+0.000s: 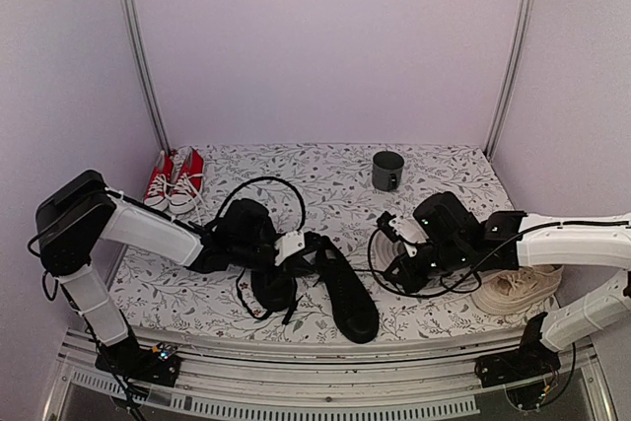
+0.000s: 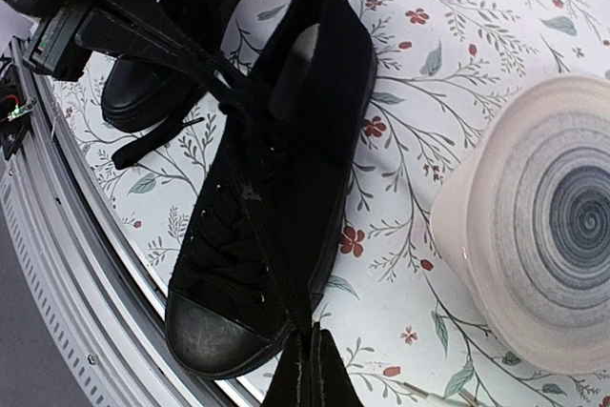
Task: Tie the shoes
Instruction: Pull the half-tied shoelace from the shoe, then tie the loops with the shoelace on the shoe.
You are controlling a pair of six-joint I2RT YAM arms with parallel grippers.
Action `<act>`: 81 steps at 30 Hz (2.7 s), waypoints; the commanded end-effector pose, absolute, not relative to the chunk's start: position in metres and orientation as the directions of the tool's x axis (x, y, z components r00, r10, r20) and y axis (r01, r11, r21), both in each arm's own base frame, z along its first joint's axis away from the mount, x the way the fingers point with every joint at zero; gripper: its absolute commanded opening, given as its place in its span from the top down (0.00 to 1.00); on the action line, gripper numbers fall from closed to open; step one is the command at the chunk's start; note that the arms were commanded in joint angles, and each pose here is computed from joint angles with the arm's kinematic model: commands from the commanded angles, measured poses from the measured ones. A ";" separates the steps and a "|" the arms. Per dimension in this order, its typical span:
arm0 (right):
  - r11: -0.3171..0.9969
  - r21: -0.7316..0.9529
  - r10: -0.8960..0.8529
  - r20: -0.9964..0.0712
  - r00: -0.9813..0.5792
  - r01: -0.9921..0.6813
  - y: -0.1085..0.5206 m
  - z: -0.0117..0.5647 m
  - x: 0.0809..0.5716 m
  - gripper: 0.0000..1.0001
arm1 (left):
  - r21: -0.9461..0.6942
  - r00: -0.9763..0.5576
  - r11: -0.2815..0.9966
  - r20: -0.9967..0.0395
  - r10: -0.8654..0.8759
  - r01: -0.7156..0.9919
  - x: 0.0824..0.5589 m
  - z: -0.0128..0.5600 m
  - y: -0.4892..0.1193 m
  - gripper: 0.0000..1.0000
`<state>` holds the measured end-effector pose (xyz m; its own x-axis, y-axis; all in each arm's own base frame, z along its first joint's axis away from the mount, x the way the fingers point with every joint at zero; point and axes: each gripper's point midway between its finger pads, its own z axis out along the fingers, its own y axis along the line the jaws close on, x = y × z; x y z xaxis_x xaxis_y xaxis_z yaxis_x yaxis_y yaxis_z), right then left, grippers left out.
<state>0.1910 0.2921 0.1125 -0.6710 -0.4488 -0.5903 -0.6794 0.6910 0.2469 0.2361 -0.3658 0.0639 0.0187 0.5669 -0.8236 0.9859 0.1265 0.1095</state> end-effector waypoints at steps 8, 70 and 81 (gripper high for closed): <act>0.751 0.366 -0.347 -0.488 -0.801 -0.549 0.267 0.091 0.185 0.99 | 0.129 0.071 0.064 -0.823 0.564 0.990 0.217 0.060 -0.374 1.00; 0.171 0.547 -0.471 -0.685 -0.555 -0.820 0.363 0.087 0.244 0.68 | 0.187 0.223 -0.122 -0.845 0.486 0.975 0.217 0.086 -0.421 0.40; 0.100 0.547 -0.436 -0.727 -0.531 -0.831 0.367 0.107 0.239 0.98 | 0.192 0.214 -0.096 -0.843 0.493 0.977 0.222 0.083 -0.423 0.48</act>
<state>0.2364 0.3637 0.0895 -0.5594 -0.4674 -0.6845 -0.8123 0.1448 0.5650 0.2211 -0.4144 0.0787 0.2025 0.5060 -0.8384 0.9792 -0.0972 0.1778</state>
